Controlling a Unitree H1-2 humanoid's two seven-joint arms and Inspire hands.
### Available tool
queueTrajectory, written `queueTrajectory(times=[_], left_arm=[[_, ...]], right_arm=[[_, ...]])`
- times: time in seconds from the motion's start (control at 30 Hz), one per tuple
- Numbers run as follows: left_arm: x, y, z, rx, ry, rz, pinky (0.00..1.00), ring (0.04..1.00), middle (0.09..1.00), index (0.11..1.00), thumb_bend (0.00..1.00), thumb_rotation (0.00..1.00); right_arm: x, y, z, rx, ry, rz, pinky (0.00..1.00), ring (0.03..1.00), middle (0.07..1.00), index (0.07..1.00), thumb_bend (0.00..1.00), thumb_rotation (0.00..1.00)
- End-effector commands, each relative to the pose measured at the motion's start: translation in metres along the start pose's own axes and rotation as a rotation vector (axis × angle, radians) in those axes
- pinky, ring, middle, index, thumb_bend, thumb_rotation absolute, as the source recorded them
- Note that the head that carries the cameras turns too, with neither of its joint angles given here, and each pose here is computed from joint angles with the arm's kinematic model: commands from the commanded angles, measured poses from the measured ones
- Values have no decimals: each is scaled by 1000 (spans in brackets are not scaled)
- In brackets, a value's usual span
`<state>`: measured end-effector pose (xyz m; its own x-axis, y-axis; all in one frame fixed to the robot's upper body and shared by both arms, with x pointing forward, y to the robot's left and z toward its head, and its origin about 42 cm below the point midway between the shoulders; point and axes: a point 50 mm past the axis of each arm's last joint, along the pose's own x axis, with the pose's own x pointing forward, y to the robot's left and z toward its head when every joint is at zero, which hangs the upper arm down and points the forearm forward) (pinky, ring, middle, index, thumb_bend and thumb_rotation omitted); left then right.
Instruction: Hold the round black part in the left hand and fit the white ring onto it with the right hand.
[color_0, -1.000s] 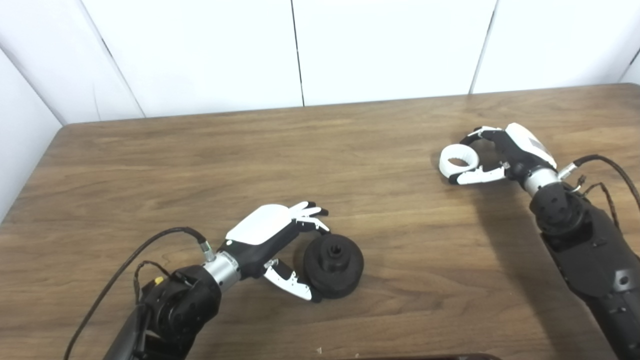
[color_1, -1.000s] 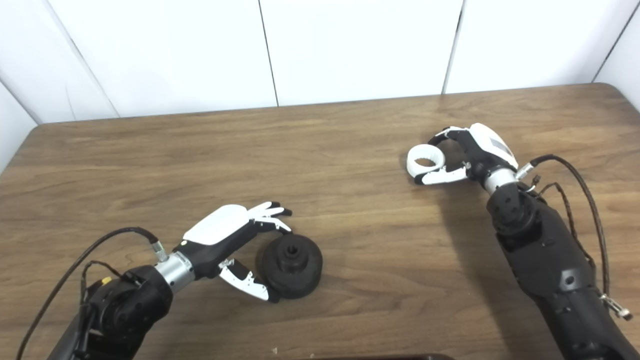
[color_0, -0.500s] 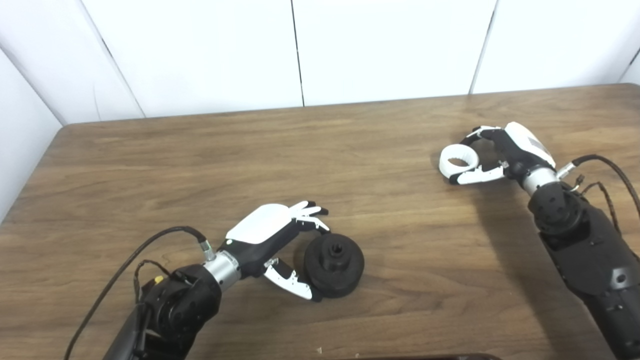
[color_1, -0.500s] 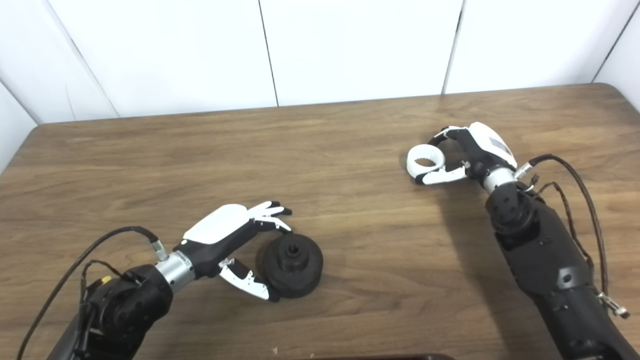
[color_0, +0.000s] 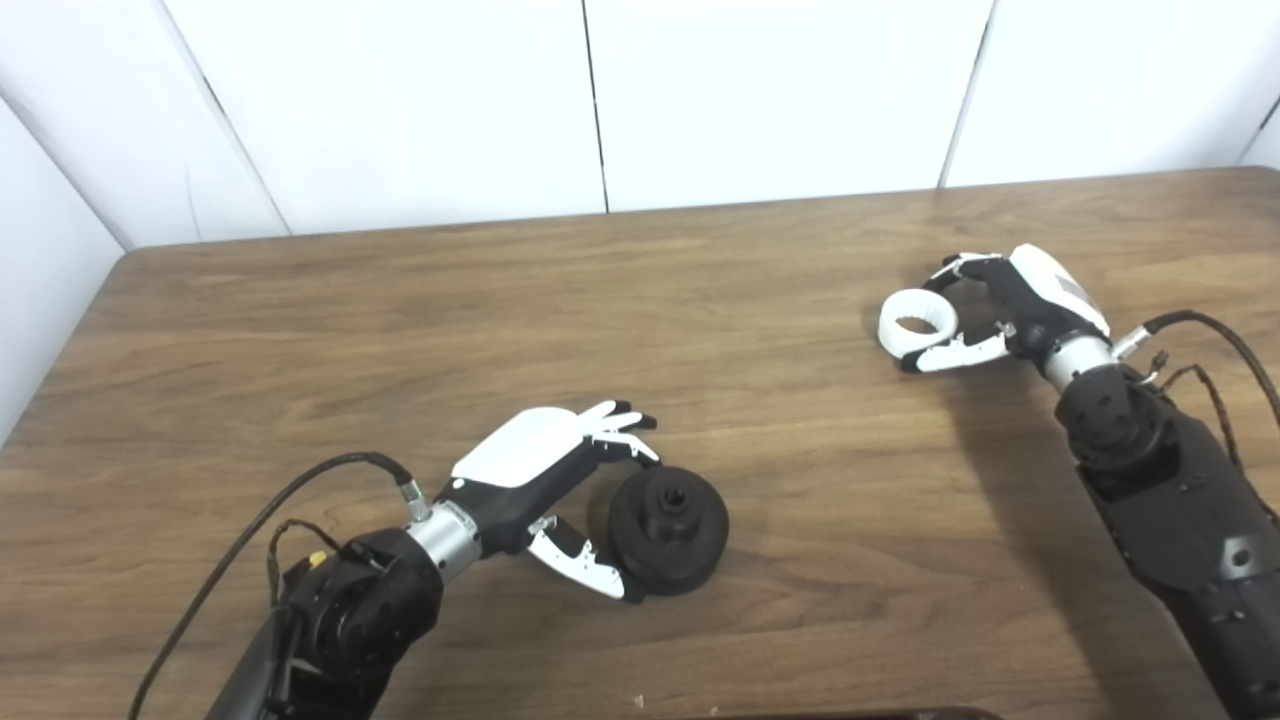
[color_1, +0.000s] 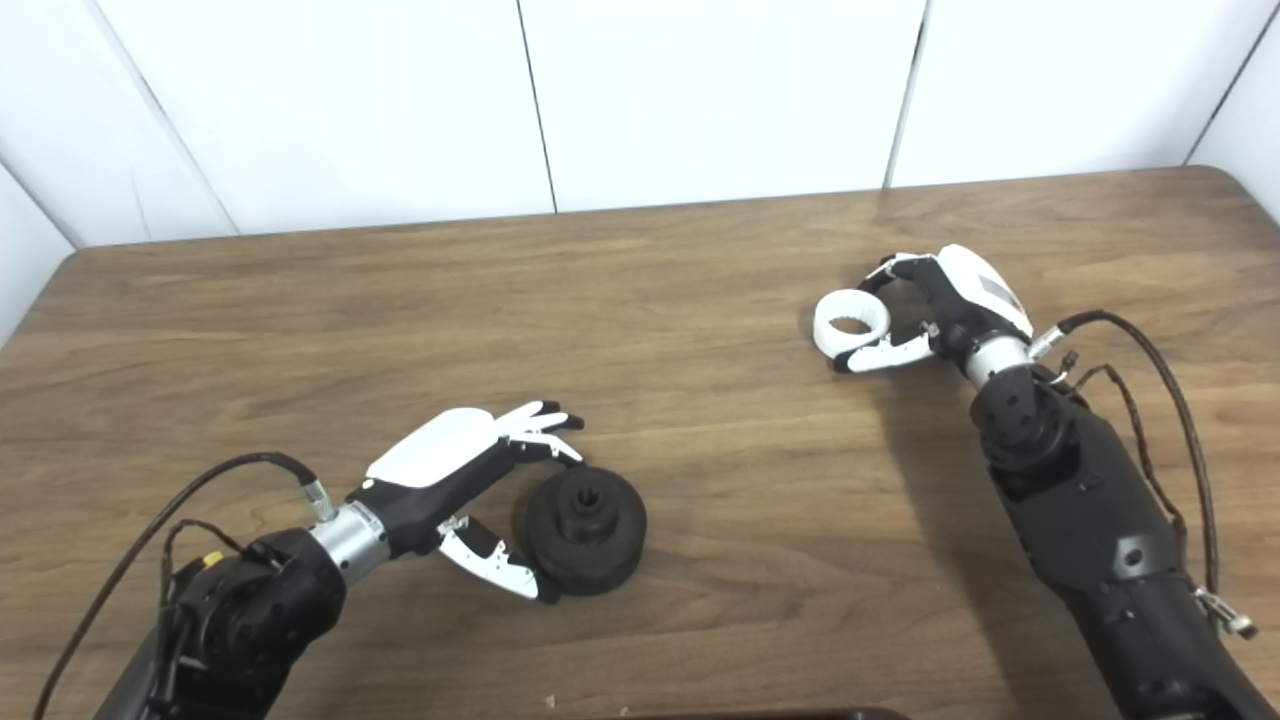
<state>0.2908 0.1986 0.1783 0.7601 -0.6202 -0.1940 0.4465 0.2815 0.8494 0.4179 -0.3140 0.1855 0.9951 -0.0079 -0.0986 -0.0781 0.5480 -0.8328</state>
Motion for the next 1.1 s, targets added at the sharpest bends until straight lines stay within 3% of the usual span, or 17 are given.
queueTrajectory(times=[0.0,0.23,0.3,0.37,1.07], left_arm=[[3,12,6,19,-24,28,850,996,949,685,826,344],[2,11,6,28,-28,31,846,990,946,681,830,349],[2,11,7,27,-31,32,841,988,944,679,830,345],[2,11,7,24,-31,32,842,989,944,680,829,344],[2,8,8,24,-31,32,848,985,942,680,835,344]], right_arm=[[4,-4,11,10,-44,-8,889,953,874,623,816,186],[3,-4,12,19,-47,-17,886,951,870,594,801,174],[3,-4,12,23,-45,-20,890,953,870,514,583,152],[2,-4,12,25,-40,-21,896,957,872,498,540,147],[0,-7,12,44,-48,-34,901,954,866,490,525,144]])
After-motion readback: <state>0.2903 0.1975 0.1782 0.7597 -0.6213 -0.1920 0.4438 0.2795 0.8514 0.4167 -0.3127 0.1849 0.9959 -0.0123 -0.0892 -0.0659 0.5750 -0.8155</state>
